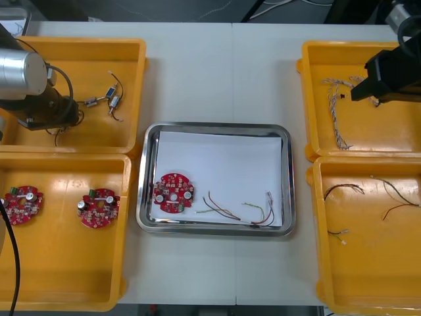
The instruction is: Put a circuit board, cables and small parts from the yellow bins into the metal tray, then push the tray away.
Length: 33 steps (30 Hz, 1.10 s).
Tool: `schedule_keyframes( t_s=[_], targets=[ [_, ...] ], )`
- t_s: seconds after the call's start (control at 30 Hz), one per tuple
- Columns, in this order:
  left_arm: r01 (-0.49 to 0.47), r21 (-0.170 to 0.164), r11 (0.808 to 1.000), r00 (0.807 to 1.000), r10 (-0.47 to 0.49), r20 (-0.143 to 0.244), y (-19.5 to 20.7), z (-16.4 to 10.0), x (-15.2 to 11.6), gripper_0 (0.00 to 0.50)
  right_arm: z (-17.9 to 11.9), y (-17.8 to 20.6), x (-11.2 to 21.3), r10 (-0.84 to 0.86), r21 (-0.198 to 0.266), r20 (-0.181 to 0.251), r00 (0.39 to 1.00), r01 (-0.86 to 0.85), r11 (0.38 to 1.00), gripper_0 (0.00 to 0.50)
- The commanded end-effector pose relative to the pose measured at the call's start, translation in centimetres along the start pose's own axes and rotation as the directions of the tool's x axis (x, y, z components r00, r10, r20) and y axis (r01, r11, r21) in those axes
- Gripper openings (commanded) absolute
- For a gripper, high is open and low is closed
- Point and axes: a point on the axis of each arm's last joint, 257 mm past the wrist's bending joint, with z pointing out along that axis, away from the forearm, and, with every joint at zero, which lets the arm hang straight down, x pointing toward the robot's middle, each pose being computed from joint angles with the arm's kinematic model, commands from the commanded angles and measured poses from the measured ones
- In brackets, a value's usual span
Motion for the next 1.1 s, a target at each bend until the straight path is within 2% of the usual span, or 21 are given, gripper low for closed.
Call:
schedule_keyframes(
  t_s=[0.03,0.13,0.17,0.27,0.37,0.43,0.47,0.53,0.8,1.0,1.1],
  targets=[
    [-0.099,0.016,0.995,0.994,0.099,0.036,-1.0,-0.6,-1.6,0.445,-3.0,-4.9,-0.9,0.118,0.055,0.073,0.990,-0.122,0.991,0.500],
    [-0.099,0.017,0.995,0.994,0.098,0.039,-1.0,-0.4,-1.6,0.445,-3.5,-6.3,-1.0,0.146,0.076,0.095,0.985,-0.154,0.985,0.500],
    [-0.098,0.016,0.995,0.995,0.097,0.036,-0.9,-0.3,-1.6,0.445,-4.1,-7.7,-1.3,0.166,0.108,0.121,0.979,-0.179,0.978,0.500],
    [-0.098,0.016,0.995,0.995,0.097,0.036,-0.9,-0.3,-1.6,0.431,-4.5,-9.3,-1.4,0.188,0.141,0.143,0.972,-0.208,0.968,0.500],
    [-0.094,0.019,0.995,0.995,0.093,0.036,-1.0,-0.3,-1.5,0.331,-4.9,-11.4,-1.1,0.221,0.172,0.166,0.961,-0.249,0.953,0.500],
    [-0.094,0.022,0.995,0.995,0.093,0.036,-1.1,-0.3,-1.5,0.177,-5.4,-12.8,-0.9,0.235,0.196,0.184,0.955,-0.270,0.943,0.500],
    [-0.092,0.021,0.995,0.995,0.092,0.036,-1.0,-0.3,-1.5,0.140,-5.5,-13.0,-1.0,0.236,0.199,0.188,0.953,-0.272,0.942,0.500],
    [-0.090,0.025,0.996,0.995,0.090,0.035,-1.1,-0.3,-1.5,0.009,-5.8,-13.8,-0.9,0.243,0.209,0.194,0.950,-0.282,0.936,0.500],
    [-0.083,0.044,0.996,0.996,0.082,0.039,-1.5,-0.6,-1.6,0.000,-5.6,-15.2,-0.7,0.258,0.212,0.179,0.949,-0.293,0.932,0.500],
    [-0.058,0.075,0.996,0.998,0.057,0.021,-1.8,-3.4,-1.7,0.000,-4.7,-14.8,-0.3,0.225,0.230,0.148,0.963,-0.255,0.939,0.500],
    [-0.048,0.085,0.995,0.999,0.048,-0.001,-1.8,-5.0,-1.3,0.000,-3.6,-14.6,0.2,0.215,0.243,0.113,0.970,-0.237,0.941,0.500]
  ],
)
